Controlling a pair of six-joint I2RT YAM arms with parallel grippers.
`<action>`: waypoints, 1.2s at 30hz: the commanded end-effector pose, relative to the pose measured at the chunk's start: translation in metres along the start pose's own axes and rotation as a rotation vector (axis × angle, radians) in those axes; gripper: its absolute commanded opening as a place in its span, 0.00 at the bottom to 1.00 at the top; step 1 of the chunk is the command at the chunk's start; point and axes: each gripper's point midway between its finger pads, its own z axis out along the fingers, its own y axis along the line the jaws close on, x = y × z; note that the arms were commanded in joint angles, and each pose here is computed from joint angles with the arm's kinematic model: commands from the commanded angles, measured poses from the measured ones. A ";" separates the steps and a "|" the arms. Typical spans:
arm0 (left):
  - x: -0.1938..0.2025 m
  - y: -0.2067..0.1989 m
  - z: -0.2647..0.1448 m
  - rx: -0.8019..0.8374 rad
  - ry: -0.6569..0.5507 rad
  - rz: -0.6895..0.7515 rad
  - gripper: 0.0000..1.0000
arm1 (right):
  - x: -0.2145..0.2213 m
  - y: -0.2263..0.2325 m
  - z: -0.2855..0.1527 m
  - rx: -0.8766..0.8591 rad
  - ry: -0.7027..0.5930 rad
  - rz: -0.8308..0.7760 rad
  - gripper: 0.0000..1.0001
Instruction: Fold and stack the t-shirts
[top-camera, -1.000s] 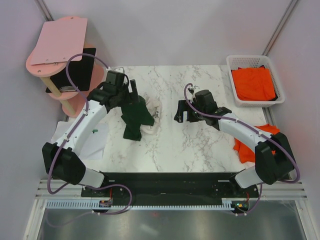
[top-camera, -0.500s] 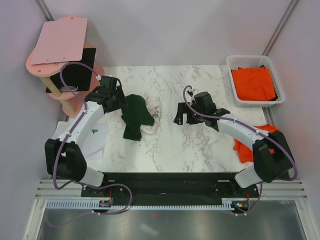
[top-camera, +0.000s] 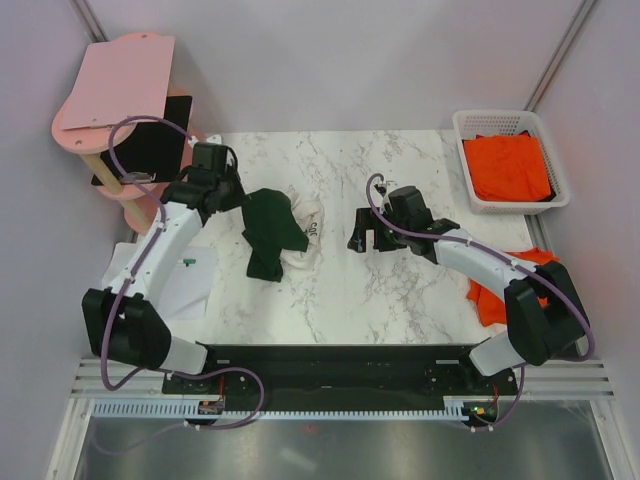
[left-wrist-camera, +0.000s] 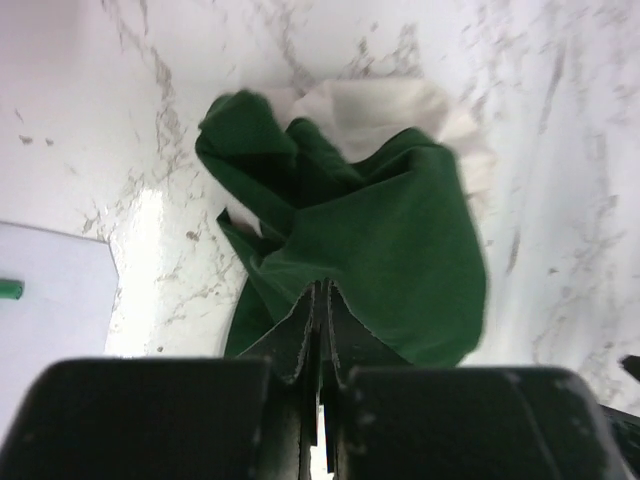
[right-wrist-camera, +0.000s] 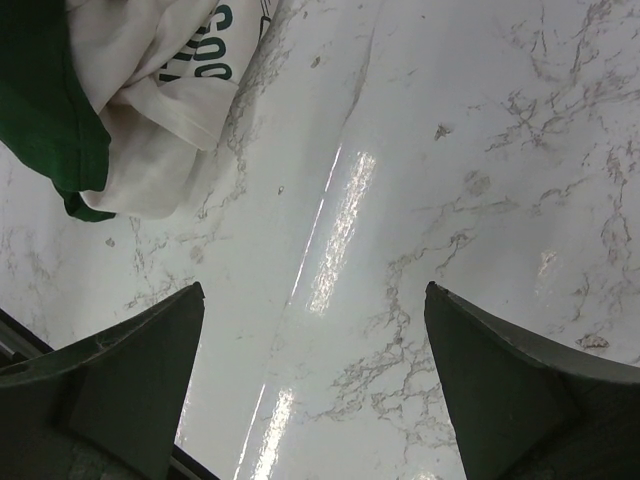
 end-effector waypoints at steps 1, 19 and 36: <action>-0.070 -0.033 -0.061 0.131 -0.207 0.037 0.02 | -0.005 0.004 0.000 -0.022 -0.026 0.009 0.98; -0.025 -0.004 -0.005 -0.024 -0.024 0.046 0.80 | 0.001 0.002 -0.004 -0.017 -0.020 0.007 0.98; 0.005 -0.007 0.037 0.018 0.036 0.029 0.68 | 0.010 -0.002 -0.003 -0.014 -0.004 0.012 0.98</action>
